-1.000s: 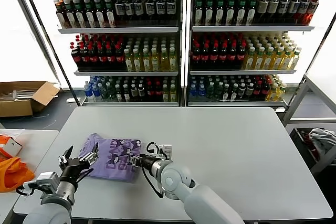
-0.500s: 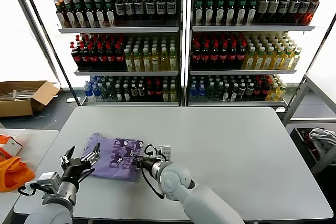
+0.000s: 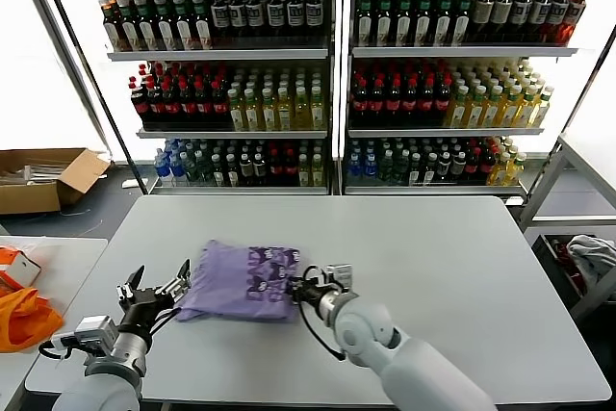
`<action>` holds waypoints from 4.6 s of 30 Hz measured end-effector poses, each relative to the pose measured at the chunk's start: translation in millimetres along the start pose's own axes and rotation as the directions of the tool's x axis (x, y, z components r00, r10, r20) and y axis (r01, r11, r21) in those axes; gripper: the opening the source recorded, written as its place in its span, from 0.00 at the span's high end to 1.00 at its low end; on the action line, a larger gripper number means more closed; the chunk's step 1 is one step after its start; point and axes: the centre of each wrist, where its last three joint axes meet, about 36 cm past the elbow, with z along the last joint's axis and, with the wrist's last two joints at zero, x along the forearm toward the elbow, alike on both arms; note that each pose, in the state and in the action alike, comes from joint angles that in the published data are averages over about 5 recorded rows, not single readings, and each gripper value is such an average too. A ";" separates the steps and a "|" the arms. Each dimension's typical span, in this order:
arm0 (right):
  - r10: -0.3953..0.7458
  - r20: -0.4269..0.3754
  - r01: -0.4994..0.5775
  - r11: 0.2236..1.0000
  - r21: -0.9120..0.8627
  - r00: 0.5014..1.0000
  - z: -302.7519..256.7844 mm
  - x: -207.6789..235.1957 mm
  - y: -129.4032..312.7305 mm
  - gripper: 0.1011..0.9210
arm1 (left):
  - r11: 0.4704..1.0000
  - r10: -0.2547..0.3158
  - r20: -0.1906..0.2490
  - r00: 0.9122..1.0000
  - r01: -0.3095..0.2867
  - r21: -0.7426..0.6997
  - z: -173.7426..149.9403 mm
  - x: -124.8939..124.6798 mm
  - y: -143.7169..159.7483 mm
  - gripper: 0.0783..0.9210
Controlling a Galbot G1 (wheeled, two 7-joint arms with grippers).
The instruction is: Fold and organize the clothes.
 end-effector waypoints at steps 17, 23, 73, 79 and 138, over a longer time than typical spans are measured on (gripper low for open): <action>0.262 0.065 -0.268 0.954 0.136 0.963 1.6 54.6 -102.9 0.81 | 0.998 0.056 -0.013 0.998 -0.056 0.004 12.0 9.5 -28.8 0.12; 0.296 0.088 -0.308 0.929 0.203 0.951 -1.5 62.4 -117.9 0.58 | 0.998 0.069 -0.015 0.997 -0.069 0.008 13.3 12.0 -34.5 0.12; 0.199 0.101 -0.204 0.979 0.032 0.975 30.8 33.3 5.3 0.12 | 0.996 0.077 -0.044 0.996 -0.075 0.045 26.2 18.8 -42.2 0.12; 0.219 0.085 -0.222 0.975 0.026 0.972 38.2 31.7 5.9 0.12 | 0.996 0.077 -0.044 0.996 -0.075 0.046 25.2 20.5 -41.3 0.12; 0.333 0.187 -0.356 0.928 0.106 0.924 -17.8 -41.1 -12.8 0.12 | 0.994 0.089 -0.067 0.994 -0.085 0.065 27.0 28.0 -40.0 0.12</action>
